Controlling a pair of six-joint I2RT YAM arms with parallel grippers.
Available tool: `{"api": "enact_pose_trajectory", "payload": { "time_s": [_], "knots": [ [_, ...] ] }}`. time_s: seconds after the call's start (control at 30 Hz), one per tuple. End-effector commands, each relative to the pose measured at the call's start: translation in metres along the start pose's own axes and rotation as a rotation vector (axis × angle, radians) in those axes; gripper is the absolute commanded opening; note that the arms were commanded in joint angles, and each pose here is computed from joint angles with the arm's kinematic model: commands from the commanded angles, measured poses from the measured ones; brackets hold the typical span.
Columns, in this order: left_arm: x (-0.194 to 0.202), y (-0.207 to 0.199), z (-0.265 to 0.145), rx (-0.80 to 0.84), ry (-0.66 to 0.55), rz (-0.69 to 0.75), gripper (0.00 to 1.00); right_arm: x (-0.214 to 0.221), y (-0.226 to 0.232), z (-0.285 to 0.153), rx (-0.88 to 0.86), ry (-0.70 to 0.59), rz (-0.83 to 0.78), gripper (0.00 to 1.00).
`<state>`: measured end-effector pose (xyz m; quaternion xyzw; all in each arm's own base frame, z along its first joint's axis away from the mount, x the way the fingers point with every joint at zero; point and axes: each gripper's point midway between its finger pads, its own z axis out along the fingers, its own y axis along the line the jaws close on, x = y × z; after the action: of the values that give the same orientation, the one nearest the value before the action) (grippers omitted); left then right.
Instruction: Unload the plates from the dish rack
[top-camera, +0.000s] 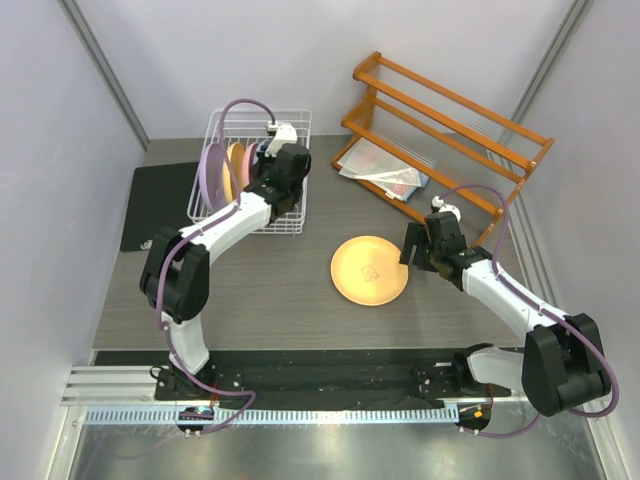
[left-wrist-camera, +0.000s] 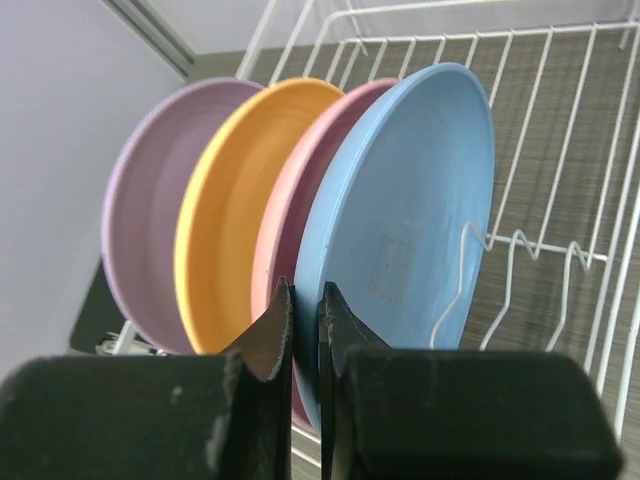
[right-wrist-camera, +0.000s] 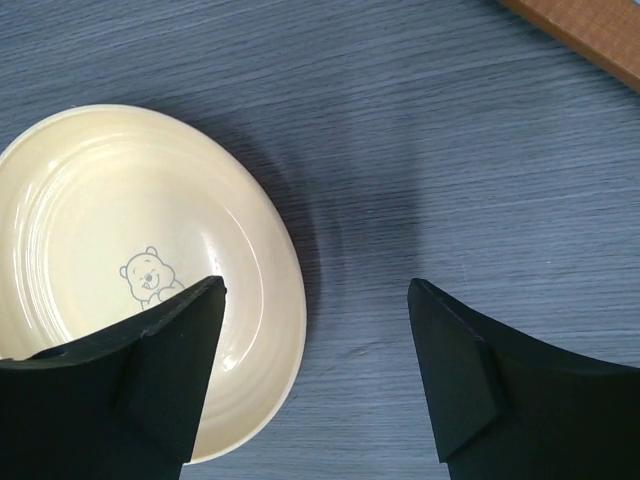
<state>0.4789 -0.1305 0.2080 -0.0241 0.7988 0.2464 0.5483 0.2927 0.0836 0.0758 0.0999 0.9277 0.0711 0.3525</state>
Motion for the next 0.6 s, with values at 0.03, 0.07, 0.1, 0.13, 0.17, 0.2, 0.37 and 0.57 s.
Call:
{"api": "enact_pose_trajectory", "payload": {
  "time_s": [0.03,0.07,0.1,0.13,0.17,0.2,0.37,0.57],
  "knots": [
    [-0.068,0.003,-0.025,-0.1,-0.162,-0.044,0.0,-0.029,0.005,-0.012,-0.007,-0.091,-0.002,0.85],
    [-0.067,0.0,-0.024,-0.119,-0.166,-0.023,0.0,-0.029,0.004,-0.012,-0.005,-0.094,0.0,0.85],
    [-0.073,0.002,-0.028,-0.152,-0.184,-0.037,0.0,-0.029,0.004,-0.013,-0.004,-0.094,0.0,0.86],
    [-0.074,0.004,-0.03,-0.175,-0.185,0.004,0.0,-0.029,0.004,-0.013,-0.004,-0.094,0.0,0.86],
    [-0.076,0.004,-0.032,-0.191,-0.19,0.016,0.0,-0.028,0.003,-0.014,-0.002,-0.092,0.0,0.86],
    [-0.079,0.004,-0.033,-0.207,-0.204,-0.002,0.0,-0.028,0.002,-0.014,0.002,-0.092,0.001,0.86],
    [-0.09,0.016,-0.047,-0.246,-0.218,0.011,0.0,-0.034,0.001,-0.021,0.006,-0.119,0.012,0.88],
    [-0.112,0.039,-0.073,-0.196,-0.24,-0.029,0.0,-0.044,0.008,-0.032,-0.031,-0.153,0.021,0.88]
  ]
}}
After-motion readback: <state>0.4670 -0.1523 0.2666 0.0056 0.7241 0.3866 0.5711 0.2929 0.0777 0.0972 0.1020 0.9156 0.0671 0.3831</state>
